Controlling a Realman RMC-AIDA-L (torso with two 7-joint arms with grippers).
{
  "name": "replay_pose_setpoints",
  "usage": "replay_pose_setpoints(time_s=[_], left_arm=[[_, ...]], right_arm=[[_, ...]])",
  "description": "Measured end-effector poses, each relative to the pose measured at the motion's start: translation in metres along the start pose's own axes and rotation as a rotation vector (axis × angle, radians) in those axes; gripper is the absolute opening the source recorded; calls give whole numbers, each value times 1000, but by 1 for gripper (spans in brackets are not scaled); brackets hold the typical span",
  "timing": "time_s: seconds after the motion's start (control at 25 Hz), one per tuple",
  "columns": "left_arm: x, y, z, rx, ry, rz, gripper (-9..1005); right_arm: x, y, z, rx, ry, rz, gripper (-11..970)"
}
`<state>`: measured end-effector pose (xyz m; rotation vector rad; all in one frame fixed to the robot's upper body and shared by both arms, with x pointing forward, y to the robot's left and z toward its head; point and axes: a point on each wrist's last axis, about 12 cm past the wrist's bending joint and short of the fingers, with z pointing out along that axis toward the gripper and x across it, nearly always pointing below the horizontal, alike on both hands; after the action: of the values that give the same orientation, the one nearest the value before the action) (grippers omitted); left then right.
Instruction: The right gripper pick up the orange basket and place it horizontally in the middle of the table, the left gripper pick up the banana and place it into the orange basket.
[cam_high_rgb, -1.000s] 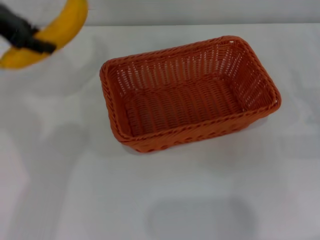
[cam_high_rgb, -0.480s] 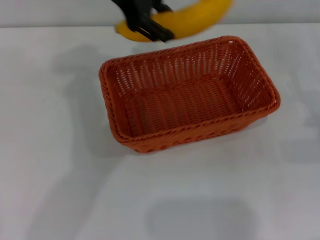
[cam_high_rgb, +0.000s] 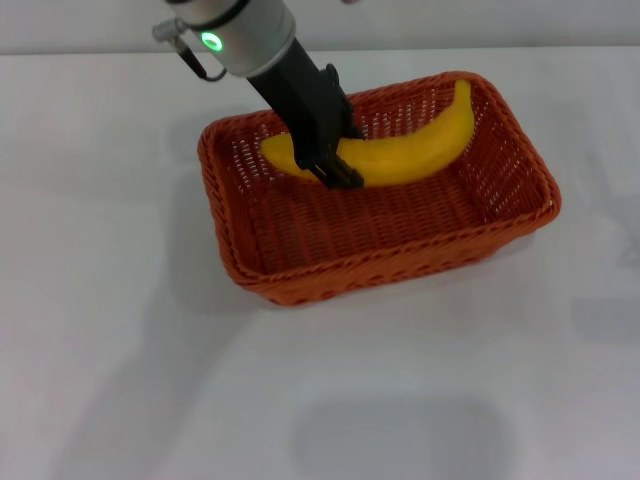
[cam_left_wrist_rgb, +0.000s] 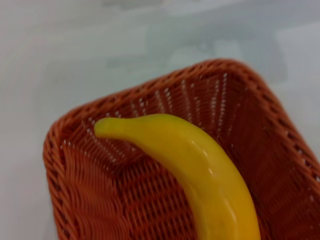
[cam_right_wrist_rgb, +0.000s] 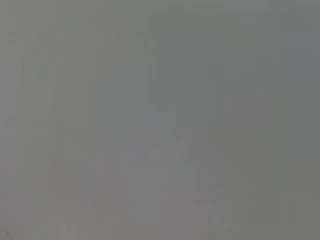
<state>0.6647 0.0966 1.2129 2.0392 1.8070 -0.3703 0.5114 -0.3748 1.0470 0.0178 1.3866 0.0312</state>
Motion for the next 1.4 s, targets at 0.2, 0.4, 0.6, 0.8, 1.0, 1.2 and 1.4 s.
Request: replay_pose_setpoints(time_s=[0.2,0.4,0.6,0.8,1.0,1.2,1.4], left_arm=[[6,-2,8,-5,-27,-20,604],[10,-2,7,-11,-42,-50,723],[30,6,-8,-129,-203,-195,841],[92,4,-38,-398,-671,-445,859],[180,-37,-52,-737,-1243,-739,867],[256,-116,-31,-1173,-1502,-1007,862],[288,-180,4,-1547,-1396,-1184,868]], right_arm=[[0,0,-3,0,-5,1,640],[0,0,-3,0,-7,1,640],[0,0,-3,0,-7,1,640],[0,-1,-4,1,-5,1,640],[0,0,-3,1,-3,2,640],[1,0,-1,-2,8,-2,640],[7,7,-2,-10,35,19,641]])
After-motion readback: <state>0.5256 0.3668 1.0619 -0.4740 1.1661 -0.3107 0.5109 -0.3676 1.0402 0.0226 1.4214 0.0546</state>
